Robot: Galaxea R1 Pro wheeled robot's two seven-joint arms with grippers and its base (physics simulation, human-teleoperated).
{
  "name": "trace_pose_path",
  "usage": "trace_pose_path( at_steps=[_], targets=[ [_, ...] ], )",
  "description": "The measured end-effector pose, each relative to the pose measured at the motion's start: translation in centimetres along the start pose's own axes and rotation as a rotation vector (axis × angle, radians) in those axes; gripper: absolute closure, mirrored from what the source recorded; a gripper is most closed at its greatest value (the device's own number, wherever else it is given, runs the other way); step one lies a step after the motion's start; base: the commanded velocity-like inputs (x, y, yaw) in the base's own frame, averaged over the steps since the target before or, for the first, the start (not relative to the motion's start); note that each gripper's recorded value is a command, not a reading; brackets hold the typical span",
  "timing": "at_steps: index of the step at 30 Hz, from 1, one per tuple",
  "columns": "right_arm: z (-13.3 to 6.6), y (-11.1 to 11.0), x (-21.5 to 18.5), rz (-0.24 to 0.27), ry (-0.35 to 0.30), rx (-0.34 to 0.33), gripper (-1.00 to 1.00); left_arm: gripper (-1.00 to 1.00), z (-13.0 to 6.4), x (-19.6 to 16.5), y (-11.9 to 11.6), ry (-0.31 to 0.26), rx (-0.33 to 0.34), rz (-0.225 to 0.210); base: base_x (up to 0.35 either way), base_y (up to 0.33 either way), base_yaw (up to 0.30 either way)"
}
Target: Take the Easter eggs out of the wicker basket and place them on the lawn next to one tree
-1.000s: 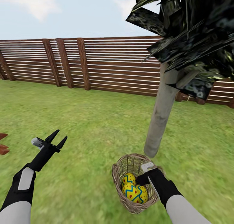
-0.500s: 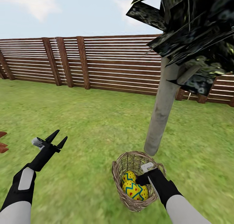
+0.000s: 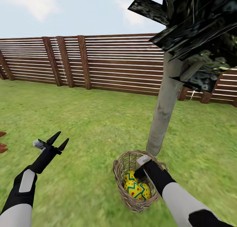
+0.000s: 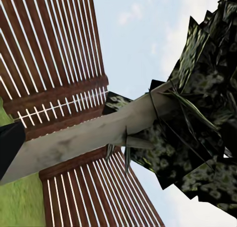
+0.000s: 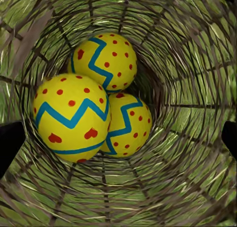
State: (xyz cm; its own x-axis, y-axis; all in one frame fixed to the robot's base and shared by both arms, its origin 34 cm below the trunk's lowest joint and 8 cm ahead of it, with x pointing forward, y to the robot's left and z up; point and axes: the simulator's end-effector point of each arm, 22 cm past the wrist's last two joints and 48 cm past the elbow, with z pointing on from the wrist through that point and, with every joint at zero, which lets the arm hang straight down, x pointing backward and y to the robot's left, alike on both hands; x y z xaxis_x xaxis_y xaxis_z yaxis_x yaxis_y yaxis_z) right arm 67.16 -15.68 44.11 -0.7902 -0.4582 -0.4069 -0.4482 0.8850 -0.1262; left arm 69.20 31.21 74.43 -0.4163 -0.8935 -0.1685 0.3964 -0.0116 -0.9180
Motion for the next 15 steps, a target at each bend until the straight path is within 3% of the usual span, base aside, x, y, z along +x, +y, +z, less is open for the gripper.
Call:
trace_pose_path(
  at_steps=[6, 10, 15],
  targets=[
    [1.0, 0.9, -0.2, -0.105, 0.011, 0.013, -1.0, -1.0, -0.7, 0.3, 1.1, -0.001, 0.0, 0.0, 0.0, 0.0, 0.0],
    [1.6, 3.5, 0.3, -0.21, 0.018, -0.043, -1.0, -1.0, -1.2, 0.6, 1.8, 0.0, 0.0, 0.0, 0.0, 0.0, 0.0],
    [2.3, 5.6, 1.2, -0.237, 0.026, -0.116, -1.0, -1.0, -1.8, 0.9, 2.7, 0.0, 0.0, 0.0, 0.0, 0.0, 0.0]
  ],
)
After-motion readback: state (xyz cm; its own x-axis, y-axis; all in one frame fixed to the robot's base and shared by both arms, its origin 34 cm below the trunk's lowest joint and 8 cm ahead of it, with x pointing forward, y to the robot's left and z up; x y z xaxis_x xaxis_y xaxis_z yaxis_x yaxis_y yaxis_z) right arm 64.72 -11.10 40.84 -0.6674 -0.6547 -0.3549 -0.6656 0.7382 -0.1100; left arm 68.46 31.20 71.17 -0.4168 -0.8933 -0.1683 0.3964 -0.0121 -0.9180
